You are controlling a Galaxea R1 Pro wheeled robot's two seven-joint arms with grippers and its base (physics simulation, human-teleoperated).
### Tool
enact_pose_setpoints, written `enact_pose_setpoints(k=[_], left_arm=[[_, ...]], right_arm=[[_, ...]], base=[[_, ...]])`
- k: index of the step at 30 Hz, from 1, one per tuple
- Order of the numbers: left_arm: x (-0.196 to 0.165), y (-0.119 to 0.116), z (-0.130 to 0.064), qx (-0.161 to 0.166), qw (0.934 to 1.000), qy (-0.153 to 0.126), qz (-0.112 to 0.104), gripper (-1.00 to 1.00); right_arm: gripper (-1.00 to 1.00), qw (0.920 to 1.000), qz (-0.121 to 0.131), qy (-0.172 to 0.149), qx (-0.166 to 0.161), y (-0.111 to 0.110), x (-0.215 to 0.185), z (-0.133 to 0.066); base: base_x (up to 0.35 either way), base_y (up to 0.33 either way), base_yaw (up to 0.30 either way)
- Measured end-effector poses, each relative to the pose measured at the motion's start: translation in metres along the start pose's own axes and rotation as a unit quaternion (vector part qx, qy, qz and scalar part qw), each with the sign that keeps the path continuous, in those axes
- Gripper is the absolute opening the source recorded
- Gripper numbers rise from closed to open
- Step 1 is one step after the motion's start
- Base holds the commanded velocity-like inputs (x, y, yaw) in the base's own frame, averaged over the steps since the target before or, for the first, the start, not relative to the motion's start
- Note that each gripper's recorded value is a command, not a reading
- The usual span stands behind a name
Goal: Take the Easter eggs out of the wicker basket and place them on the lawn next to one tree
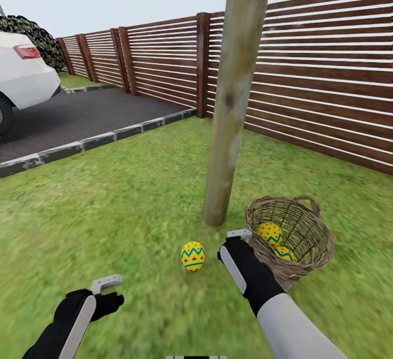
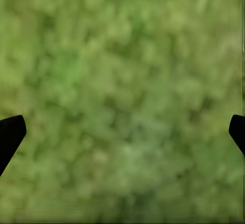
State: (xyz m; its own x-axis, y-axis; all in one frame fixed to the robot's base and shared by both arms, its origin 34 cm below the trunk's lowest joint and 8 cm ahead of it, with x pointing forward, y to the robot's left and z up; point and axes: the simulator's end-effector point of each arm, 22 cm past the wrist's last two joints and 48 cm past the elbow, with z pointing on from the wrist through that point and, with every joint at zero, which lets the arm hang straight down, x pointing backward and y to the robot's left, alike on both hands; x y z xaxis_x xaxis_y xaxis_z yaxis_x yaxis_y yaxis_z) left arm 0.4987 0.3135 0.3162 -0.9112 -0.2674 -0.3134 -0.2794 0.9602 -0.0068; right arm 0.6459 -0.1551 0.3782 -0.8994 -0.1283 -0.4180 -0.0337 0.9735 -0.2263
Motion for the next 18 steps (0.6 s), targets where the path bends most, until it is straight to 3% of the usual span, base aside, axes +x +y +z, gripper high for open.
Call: enact_pose_setpoints(k=[8,15,18], left_arm=[[-0.024,0.01,-0.02,-0.01,0.9993,-0.037,-0.006,1.0],[-0.046,0.038,-0.036,-0.028,0.9983,-0.05,-0.014,1.0],[-0.032,0.032,-0.034,-0.034,0.9988,-0.036,-0.003,1.0]], right_arm=[[1.0,0.9998,0.001,-0.017,0.003,-0.006,-0.015,-0.018],[1.0,0.9994,-0.001,-0.034,0.004,-0.011,-0.032,-0.041],[1.0,0.9995,-0.005,-0.029,0.007,-0.011,-0.027,-0.042]], base=[[0.0,0.0,0.0],[0.0,0.0,0.0],[0.0,0.0,0.0]])
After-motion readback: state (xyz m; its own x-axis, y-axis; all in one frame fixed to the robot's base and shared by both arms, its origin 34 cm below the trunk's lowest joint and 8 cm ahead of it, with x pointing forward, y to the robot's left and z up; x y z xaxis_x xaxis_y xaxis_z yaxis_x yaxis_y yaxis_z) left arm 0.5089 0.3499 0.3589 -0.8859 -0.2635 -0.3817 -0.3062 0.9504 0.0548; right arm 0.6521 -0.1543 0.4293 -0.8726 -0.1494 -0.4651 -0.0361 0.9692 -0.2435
